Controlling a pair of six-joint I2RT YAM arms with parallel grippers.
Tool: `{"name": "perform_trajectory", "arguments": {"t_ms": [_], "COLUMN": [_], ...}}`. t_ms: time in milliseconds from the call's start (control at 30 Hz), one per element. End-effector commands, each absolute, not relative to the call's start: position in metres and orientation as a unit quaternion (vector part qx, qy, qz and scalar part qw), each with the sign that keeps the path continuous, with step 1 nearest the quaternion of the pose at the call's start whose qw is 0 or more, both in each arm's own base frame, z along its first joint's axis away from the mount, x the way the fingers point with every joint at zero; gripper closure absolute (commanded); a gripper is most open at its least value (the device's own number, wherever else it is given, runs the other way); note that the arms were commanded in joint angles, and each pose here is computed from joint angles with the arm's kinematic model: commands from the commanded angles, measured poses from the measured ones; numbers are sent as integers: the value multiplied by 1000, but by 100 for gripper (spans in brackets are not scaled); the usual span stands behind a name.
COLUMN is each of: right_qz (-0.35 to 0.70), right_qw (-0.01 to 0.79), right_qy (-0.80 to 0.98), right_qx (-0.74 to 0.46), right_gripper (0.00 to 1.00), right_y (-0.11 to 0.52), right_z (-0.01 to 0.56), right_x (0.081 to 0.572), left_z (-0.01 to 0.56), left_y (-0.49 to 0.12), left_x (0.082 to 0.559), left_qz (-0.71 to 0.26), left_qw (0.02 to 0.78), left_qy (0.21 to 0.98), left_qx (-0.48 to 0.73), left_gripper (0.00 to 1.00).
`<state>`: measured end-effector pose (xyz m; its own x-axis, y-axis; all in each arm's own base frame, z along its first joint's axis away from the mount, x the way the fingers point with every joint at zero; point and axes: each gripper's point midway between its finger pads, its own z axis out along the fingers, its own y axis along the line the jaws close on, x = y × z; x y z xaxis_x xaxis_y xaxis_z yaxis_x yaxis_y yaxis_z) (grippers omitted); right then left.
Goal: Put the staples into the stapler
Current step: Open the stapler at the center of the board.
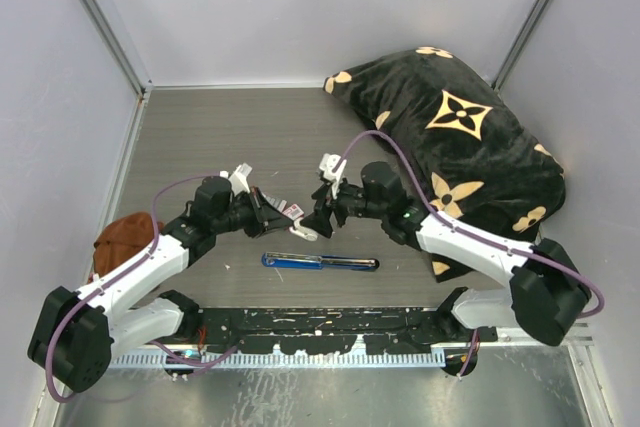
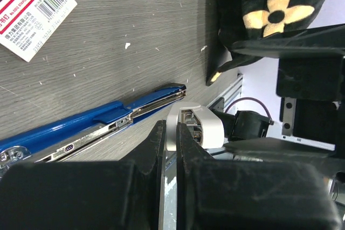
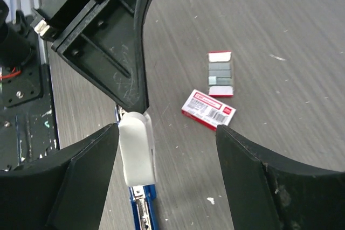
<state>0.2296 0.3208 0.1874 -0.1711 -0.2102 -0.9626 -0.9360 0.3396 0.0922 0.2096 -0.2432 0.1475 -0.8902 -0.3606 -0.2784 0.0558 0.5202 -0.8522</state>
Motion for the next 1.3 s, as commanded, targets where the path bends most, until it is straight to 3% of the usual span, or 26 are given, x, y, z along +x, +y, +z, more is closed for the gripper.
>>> {"name": "perform_trajectory", "arguments": {"t_ms": [0, 133, 433, 633, 700, 800, 833, 1267], "right_qz": [372, 374, 384, 379, 377, 378, 380, 401], "right_qw": [486, 472, 433, 419, 421, 431, 437, 538], "right_qy": [640, 634, 640, 648, 649, 644, 641, 580], "right_qx": [-464, -485, -506, -511, -510, -506, -504, -461], "right_gripper": [22, 23, 36, 38, 46, 73, 77, 87], "right_y": [341, 355, 360, 358, 357, 358, 359, 334], "right_z": [202, 198, 186, 180, 179, 186, 189, 246], "right_x": [230, 226, 216, 214, 215, 216, 216, 210], "left_z": [167, 165, 165, 165, 165, 163, 161, 113], "left_y": [-246, -245, -243, -242, -242, -241, -240, -221], "left_x": [218, 217, 218, 218, 218, 217, 217, 216], "left_qz": [-491, -489, -487, -488, -488, -486, -483, -423], "left_qw": [245, 245, 252, 254, 254, 254, 254, 253], "left_qy": [833, 834, 832, 831, 831, 832, 833, 862], "left_qx": [-71, -74, -83, -86, -86, -86, -88, -117], "left_gripper": [100, 100, 100, 100, 100, 100, 100, 100]}}
